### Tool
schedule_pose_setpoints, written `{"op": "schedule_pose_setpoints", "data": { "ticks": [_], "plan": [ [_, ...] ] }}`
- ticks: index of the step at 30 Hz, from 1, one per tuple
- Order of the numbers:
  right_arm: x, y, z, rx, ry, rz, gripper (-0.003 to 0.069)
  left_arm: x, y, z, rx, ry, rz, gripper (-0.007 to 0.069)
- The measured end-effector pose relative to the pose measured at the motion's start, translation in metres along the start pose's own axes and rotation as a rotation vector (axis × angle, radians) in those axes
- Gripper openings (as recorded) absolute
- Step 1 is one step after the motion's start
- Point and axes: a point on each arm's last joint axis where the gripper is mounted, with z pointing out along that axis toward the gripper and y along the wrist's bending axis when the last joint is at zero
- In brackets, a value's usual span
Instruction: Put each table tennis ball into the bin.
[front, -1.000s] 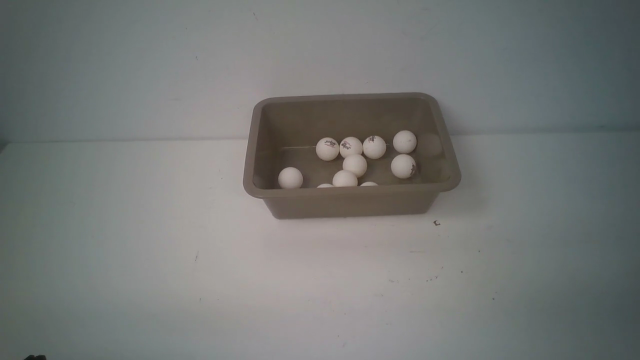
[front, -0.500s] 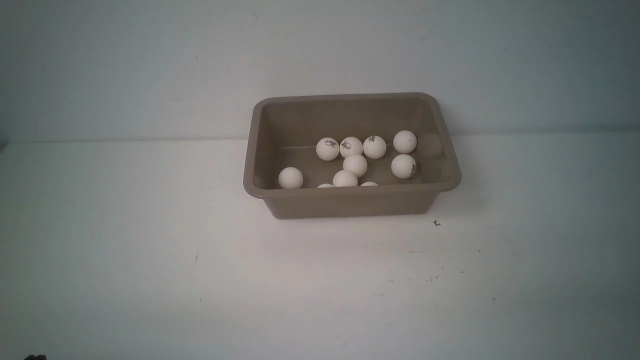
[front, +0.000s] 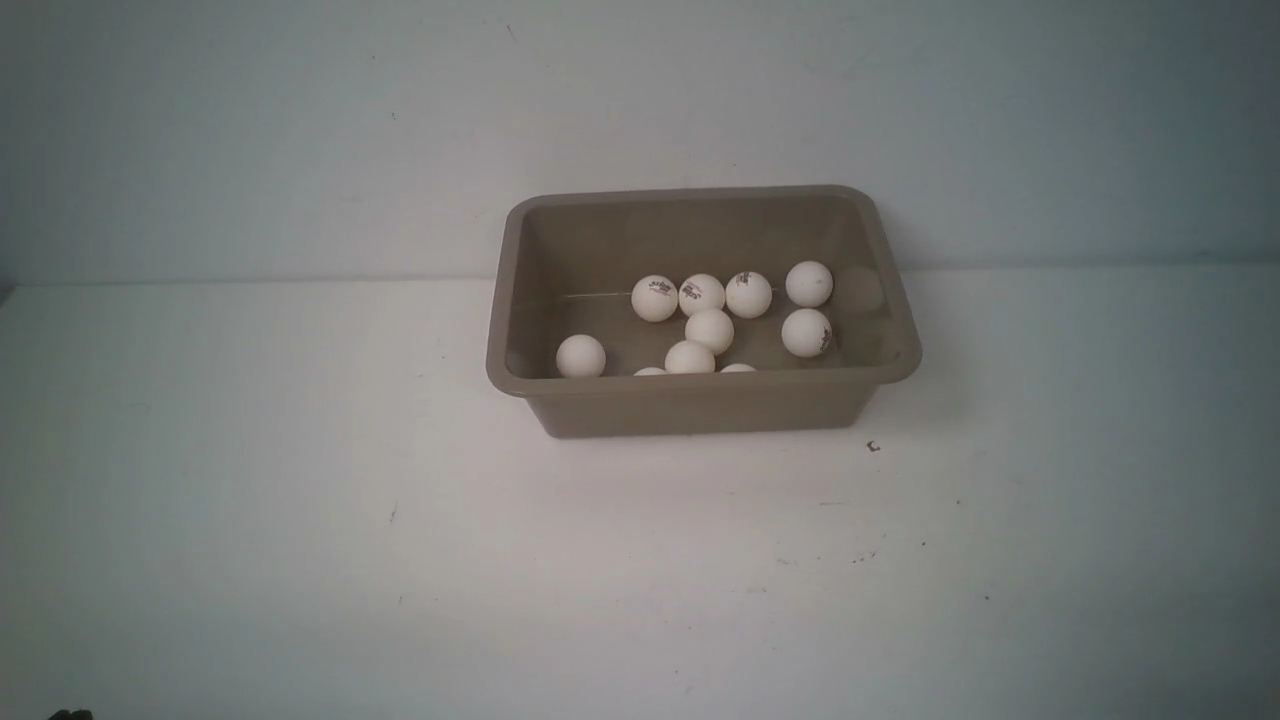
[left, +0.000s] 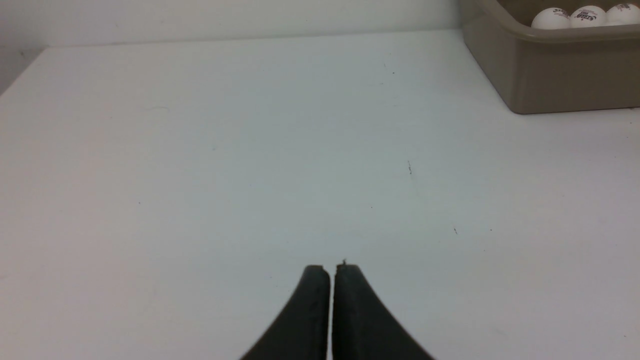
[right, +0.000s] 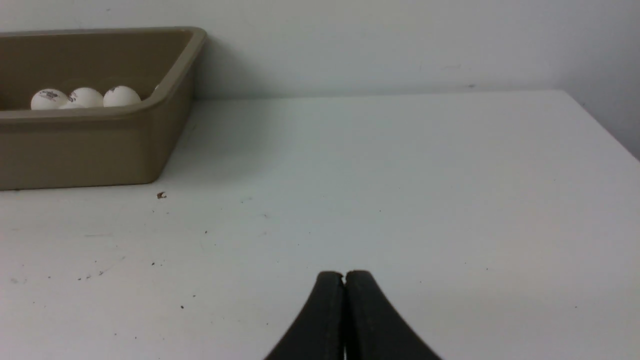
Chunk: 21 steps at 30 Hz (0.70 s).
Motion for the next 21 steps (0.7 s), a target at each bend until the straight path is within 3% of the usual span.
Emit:
{"op": "schedule_pose_setpoints", "data": {
  "ticks": [21],
  "plan": [
    [-0.0003,0.0002,-0.0009,-0.002,-0.017,0.009,-0.0018,0.0,0.0,0.0,0.0,0.0,0.0,-0.0004]
  ]
}}
